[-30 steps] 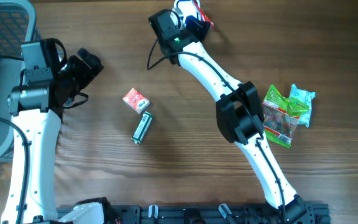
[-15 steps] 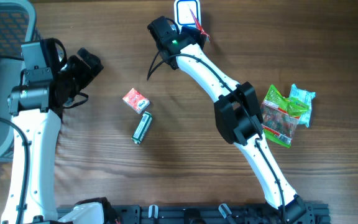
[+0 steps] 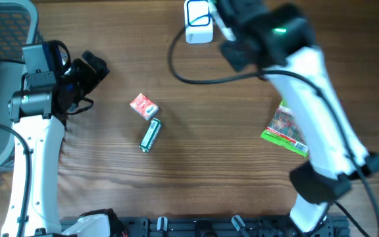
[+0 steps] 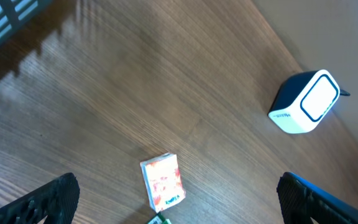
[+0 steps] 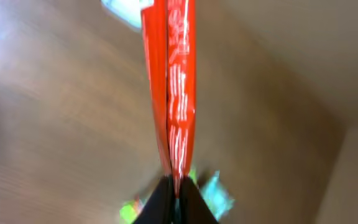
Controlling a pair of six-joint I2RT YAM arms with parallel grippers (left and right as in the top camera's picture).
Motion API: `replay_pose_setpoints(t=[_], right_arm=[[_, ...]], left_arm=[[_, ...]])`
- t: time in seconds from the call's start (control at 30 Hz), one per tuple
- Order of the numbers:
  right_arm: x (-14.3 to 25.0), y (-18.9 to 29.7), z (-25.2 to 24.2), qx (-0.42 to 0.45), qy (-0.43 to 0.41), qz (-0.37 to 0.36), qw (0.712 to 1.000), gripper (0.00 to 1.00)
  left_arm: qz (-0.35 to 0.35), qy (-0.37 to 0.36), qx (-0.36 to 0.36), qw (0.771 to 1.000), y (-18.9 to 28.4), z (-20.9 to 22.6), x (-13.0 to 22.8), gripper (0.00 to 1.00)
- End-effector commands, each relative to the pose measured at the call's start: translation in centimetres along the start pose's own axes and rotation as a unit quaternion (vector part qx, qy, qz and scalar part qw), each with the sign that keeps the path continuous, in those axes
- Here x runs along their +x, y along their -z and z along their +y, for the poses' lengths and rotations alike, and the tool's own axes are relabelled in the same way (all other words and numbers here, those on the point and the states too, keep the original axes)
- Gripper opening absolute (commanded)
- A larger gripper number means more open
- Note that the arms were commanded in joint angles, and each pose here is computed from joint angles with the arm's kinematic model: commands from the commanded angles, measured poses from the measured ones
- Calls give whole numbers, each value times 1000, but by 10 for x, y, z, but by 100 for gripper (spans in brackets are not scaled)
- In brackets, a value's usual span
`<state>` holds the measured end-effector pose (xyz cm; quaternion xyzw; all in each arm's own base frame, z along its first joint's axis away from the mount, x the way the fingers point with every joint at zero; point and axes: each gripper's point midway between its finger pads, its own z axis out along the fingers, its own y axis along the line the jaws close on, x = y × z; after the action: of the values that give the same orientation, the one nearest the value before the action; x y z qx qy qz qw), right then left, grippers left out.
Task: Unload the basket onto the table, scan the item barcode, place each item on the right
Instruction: 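Lower the Nescafe stick to the right side and release it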
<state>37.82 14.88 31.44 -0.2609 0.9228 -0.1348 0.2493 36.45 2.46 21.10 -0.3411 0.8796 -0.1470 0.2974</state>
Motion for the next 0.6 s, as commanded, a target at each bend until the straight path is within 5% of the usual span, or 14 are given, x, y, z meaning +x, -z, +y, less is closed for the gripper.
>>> replay_pose_setpoints(t=[0.0, 0.13, 0.33, 0.57], right_arm=[[12, -2, -1, -93, -139, 13, 986, 4], [52, -11, -2, -154, -185, 66, 968, 4], [176, -87, 12, -56, -212, 256, 941, 4], [228, -171, 14, 34, -201, 257, 945, 4]], left_arm=[[-8, -4, 0, 1000, 4, 0, -3, 100], [-8, -4, 0, 1000, 4, 0, -3, 100], [-8, -4, 0, 1000, 4, 0, -3, 100], [-8, -4, 0, 1000, 4, 0, -3, 100]])
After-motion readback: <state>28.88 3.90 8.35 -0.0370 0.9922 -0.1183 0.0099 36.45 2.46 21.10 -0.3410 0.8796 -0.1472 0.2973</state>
